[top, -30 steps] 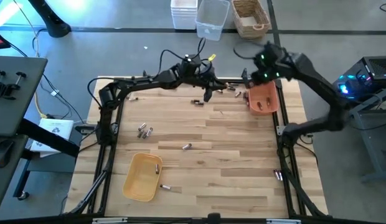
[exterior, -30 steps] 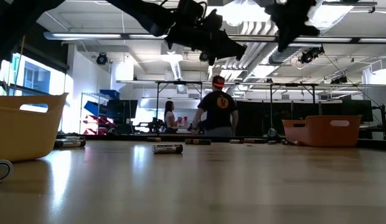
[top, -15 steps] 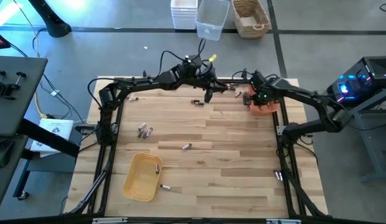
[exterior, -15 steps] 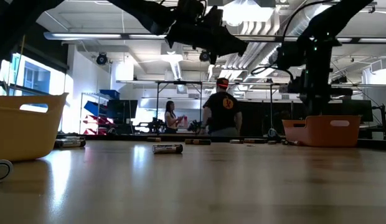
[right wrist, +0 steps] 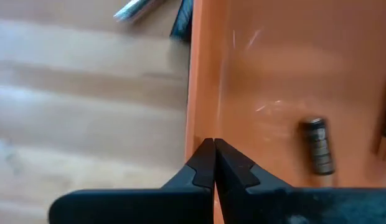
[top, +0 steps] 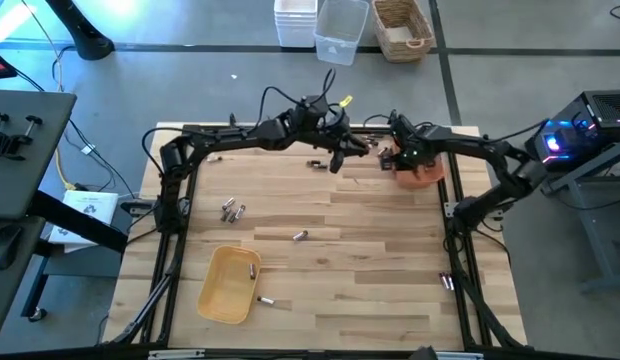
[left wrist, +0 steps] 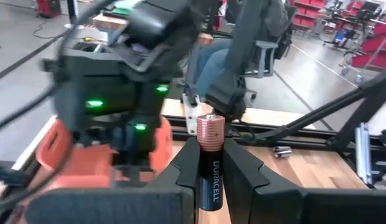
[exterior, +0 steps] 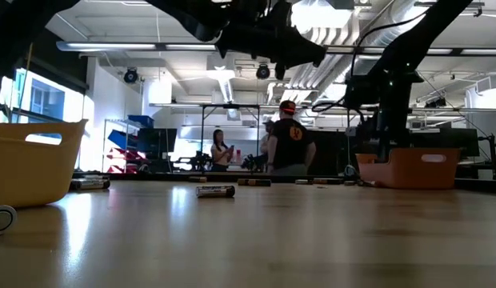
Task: Sort batteries
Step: Put the black battery into the orange bin, then put the silver battery into the yellow bin
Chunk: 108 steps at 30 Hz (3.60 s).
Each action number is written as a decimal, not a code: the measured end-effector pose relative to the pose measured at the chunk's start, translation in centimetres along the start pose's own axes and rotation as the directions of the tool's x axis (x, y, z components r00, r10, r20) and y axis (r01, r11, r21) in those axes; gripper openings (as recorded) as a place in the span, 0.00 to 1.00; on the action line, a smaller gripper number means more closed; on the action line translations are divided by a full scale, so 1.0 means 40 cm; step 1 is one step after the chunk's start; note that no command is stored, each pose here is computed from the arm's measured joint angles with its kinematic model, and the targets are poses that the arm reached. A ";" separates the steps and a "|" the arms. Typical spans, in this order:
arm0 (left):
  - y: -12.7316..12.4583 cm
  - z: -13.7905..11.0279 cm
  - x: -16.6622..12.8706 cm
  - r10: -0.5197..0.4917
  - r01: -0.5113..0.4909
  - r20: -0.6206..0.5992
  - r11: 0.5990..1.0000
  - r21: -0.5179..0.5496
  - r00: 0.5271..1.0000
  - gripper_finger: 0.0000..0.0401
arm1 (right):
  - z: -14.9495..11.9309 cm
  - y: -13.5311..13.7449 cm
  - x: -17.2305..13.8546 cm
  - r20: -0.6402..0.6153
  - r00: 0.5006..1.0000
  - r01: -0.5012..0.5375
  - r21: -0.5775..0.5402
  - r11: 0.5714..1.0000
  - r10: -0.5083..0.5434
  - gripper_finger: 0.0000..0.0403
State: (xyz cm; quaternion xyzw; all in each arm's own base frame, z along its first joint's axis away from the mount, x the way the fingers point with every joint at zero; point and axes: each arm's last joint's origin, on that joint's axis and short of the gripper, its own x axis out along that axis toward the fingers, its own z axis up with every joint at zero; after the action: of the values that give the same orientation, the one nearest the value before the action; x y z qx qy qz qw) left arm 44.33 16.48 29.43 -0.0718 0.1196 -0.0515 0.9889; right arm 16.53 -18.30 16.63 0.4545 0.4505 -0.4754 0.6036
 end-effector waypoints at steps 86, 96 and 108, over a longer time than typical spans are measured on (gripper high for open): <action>-0.340 -0.259 -0.394 0.056 -0.441 -0.837 0.868 -0.228 0.544 0.32 | -0.060 0.167 -0.425 0.256 0.614 -0.507 -0.598 0.621 0.747 0.41; -0.286 -0.379 -0.410 0.233 -0.706 -0.928 0.706 -0.044 0.291 0.49 | -0.086 0.197 -0.398 0.230 0.575 -0.600 -0.534 0.596 0.785 0.41; -0.261 -0.437 -0.390 0.215 -0.760 -0.958 0.650 -0.006 0.191 0.55 | -0.080 0.206 -0.379 0.287 0.612 -0.633 -0.381 0.674 0.737 0.41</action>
State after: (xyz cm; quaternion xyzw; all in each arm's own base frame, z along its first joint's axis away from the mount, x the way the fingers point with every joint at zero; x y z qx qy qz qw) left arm 24.10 5.80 17.81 -0.2336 0.6591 0.2843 0.6559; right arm 22.12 -11.59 31.86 0.4024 0.1543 -0.2330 0.8718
